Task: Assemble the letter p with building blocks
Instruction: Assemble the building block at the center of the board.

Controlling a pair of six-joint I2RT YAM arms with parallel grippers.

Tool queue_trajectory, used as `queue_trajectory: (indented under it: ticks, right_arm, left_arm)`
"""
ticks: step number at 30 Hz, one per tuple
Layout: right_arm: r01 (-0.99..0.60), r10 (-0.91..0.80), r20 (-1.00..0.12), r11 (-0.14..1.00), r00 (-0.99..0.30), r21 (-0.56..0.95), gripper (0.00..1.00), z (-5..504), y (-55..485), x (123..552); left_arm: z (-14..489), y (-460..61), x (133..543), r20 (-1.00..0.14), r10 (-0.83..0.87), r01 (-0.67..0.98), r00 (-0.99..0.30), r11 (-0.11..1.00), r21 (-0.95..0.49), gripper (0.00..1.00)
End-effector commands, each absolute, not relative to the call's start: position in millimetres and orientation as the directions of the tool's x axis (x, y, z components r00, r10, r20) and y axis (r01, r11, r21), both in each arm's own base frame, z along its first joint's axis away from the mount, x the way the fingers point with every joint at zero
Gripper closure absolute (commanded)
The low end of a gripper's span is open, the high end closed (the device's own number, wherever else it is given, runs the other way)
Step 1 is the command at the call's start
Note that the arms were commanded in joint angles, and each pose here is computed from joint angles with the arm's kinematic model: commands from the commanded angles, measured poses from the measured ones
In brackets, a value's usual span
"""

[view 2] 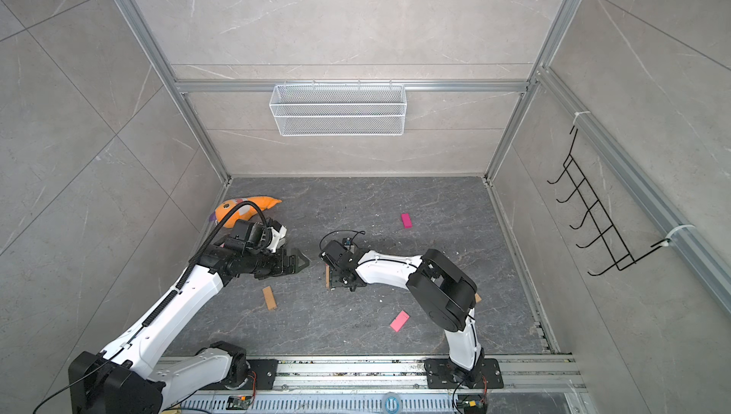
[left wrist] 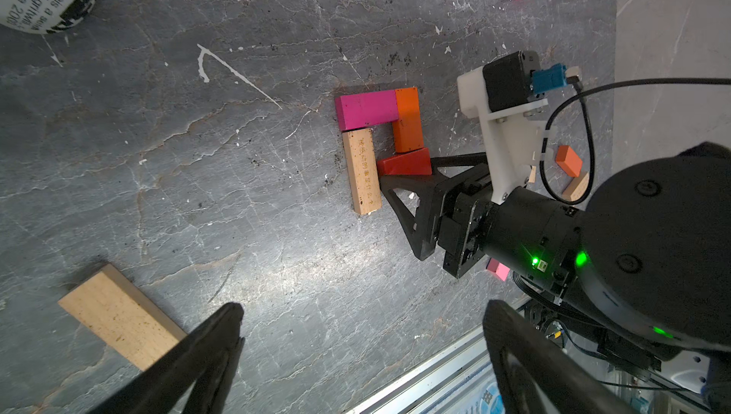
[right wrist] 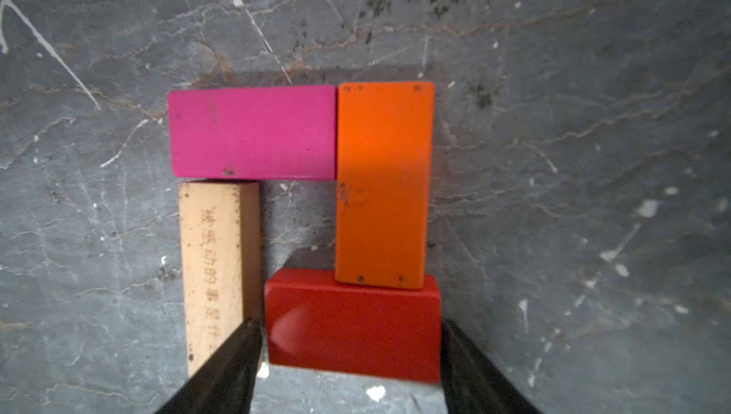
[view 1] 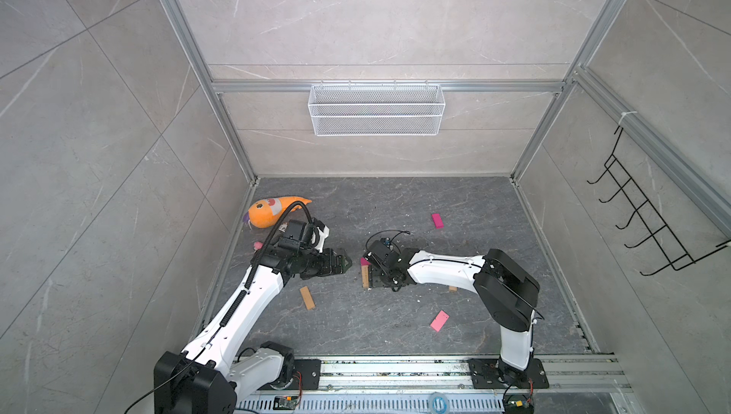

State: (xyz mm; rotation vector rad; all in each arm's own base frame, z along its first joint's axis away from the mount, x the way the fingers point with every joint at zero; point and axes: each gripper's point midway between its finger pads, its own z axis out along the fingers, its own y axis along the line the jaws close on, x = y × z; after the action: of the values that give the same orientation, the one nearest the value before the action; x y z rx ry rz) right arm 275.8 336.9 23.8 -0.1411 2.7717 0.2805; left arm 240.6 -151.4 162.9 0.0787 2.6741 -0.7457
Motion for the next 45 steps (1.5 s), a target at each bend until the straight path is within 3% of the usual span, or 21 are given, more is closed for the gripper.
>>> queue_trajectory:
  ticks: [1,28,35,38,45]
  right_arm:
    - [-0.111,-0.038,-0.359,0.977,-0.933,0.185,0.28,30.0,330.2,276.1]
    - [-0.147,-0.006,-0.374,0.926,-0.927,0.348,0.29,59.3,326.3,273.0]
    - [-0.134,0.012,-0.359,0.915,-0.933,0.379,0.39,51.8,309.5,275.0]
    - [-0.141,0.008,-0.356,0.909,-0.935,0.391,0.56,48.4,308.5,276.3]
    - [-0.137,0.013,-0.341,0.9,-0.94,0.414,0.57,40.6,308.3,280.0]
  left_arm:
    - [167.8,-155.0,238.2,-0.354,-0.019,0.174,-0.935,0.846,-0.505,0.02]
    - [160.6,-155.8,238.6,-0.325,-0.016,0.159,-0.946,0.848,-0.505,0.02]
    - [166.3,-163.4,235.2,-0.338,0.003,0.198,-0.941,0.816,-0.543,0.02]
    - [174.1,-170.4,232.7,-0.361,0.014,0.235,-0.933,0.783,-0.577,0.02]
    - [193.7,-188.7,223.5,-0.418,0.037,0.332,-0.908,0.671,-0.663,0.02]
